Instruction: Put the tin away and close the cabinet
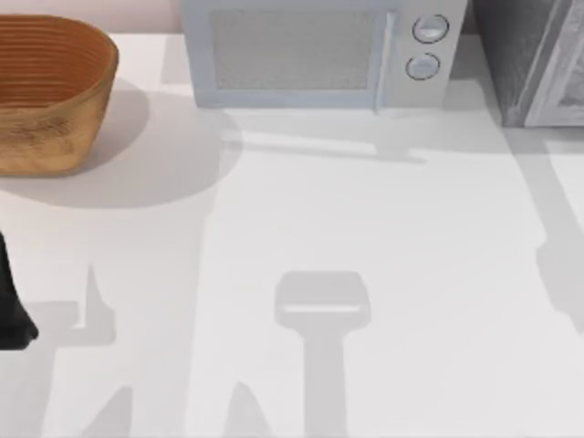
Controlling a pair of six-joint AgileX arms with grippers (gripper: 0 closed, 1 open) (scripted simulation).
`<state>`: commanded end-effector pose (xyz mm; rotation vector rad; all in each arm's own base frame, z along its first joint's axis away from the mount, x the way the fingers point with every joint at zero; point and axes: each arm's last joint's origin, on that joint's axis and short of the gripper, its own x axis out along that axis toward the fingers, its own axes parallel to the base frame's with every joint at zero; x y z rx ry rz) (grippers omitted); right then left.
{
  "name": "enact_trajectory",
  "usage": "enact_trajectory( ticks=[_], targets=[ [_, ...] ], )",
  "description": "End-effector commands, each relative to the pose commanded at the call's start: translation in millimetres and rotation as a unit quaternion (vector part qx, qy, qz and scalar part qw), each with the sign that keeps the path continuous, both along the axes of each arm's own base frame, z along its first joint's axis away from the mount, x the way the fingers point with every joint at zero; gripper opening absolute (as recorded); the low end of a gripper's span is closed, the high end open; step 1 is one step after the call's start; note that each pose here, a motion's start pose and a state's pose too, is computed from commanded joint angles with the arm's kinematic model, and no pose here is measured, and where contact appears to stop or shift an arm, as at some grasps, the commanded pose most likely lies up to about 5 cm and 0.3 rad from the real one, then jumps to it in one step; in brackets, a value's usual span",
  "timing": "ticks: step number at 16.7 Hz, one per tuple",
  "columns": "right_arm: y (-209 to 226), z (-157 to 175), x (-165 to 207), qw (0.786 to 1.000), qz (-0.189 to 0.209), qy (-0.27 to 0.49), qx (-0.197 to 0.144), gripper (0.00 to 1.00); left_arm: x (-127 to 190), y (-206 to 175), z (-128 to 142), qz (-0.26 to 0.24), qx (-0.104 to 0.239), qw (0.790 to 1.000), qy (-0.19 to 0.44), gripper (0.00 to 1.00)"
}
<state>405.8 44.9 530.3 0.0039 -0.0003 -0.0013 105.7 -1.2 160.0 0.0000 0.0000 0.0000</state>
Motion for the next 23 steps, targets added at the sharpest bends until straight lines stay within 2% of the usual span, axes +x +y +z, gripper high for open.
enact_trajectory(
  ticks=[2, 15, 23],
  targets=[
    [0.0, 0.0, 0.0, 1.0, 0.0, 0.0, 0.0, 0.0, 0.0, 0.0, 0.0, 0.0, 0.0, 1.0, 0.0, 1.0],
    [0.0, 0.0, 0.0, 1.0, 0.0, 0.0, 0.0, 0.98, 0.0, 0.0, 0.0, 0.0, 0.0, 1.0, 0.0, 1.0],
    [0.0, 0.0, 0.0, 1.0, 0.0, 0.0, 0.0, 1.0, 0.0, 0.0, 0.0, 0.0, 0.0, 1.0, 0.0, 1.0]
  ],
)
